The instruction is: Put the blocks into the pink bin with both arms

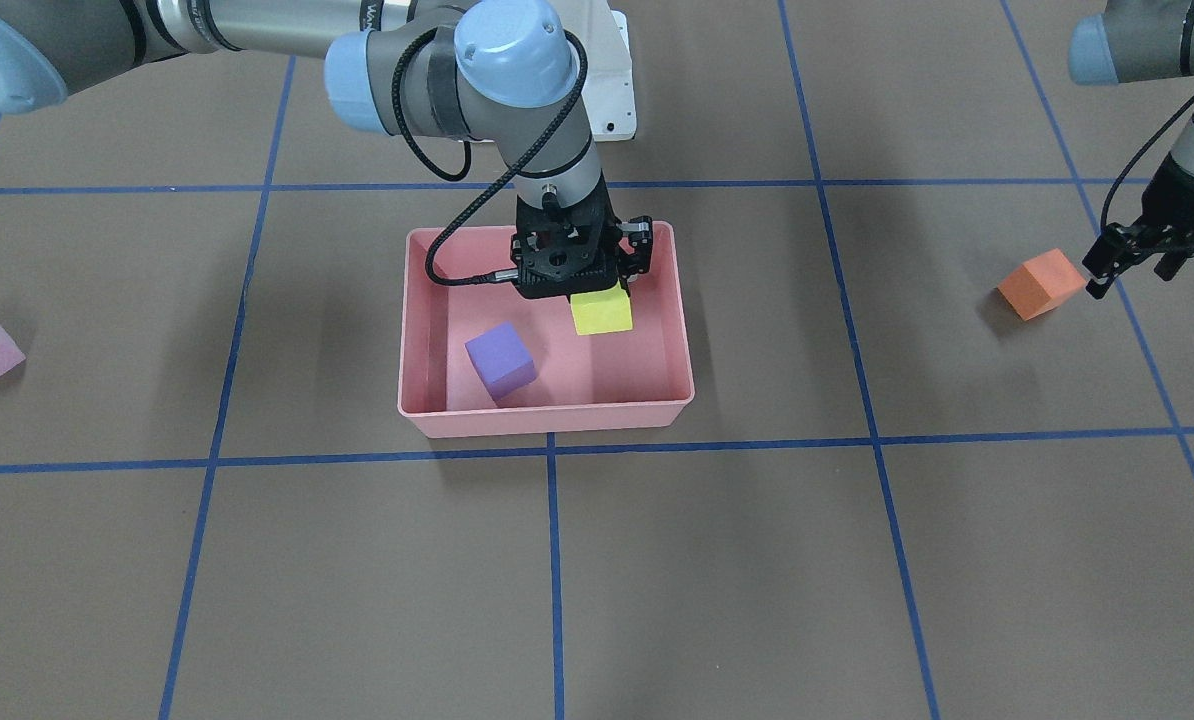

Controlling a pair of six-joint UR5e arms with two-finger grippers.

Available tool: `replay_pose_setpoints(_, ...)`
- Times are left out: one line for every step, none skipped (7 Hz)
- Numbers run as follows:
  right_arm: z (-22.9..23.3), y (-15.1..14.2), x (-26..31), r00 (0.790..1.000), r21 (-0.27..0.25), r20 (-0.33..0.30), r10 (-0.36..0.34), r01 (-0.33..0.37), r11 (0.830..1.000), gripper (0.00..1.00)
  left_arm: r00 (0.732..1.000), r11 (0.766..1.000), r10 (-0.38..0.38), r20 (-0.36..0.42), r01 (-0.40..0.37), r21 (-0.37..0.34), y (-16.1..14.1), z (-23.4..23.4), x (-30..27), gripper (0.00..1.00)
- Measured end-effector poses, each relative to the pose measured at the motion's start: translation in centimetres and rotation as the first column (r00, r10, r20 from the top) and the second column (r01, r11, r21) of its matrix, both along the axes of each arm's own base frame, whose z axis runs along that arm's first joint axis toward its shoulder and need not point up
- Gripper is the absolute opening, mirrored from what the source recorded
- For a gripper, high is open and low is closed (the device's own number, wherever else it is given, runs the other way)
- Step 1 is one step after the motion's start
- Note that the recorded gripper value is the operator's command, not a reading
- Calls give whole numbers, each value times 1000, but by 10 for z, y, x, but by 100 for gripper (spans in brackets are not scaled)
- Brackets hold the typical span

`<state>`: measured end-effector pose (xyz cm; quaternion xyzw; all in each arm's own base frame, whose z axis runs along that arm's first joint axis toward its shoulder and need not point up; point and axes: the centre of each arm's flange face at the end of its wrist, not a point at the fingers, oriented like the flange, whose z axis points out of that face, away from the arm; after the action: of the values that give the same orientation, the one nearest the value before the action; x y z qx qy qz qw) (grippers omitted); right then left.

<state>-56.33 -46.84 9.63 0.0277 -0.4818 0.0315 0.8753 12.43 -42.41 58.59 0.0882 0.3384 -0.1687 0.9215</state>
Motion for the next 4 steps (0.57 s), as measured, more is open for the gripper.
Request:
replay_pose_setpoints(2, 1, -1, 1000, 0, -3, -2, 2, 1000, 6, 999, 999, -40, -15, 40, -26, 3, 1, 4, 99)
replay_pose_setpoints(3, 2, -2, 1000, -1, -4, -3, 3, 1000, 22, 997, 997, -70, -22, 69, -45, 7, 1, 19, 99)
replay_pose_setpoints(4, 2, -3, 1000, -2, -6, -3, 3, 1000, 60, 996, 994, -92, -22, 91, -54, 13, 0, 39, 99)
replay_pose_setpoints(5, 2, -3, 1000, -2, -7, -3, 3, 1000, 98, 995, 994, -98, -21, 97, -58, 17, 0, 52, 99)
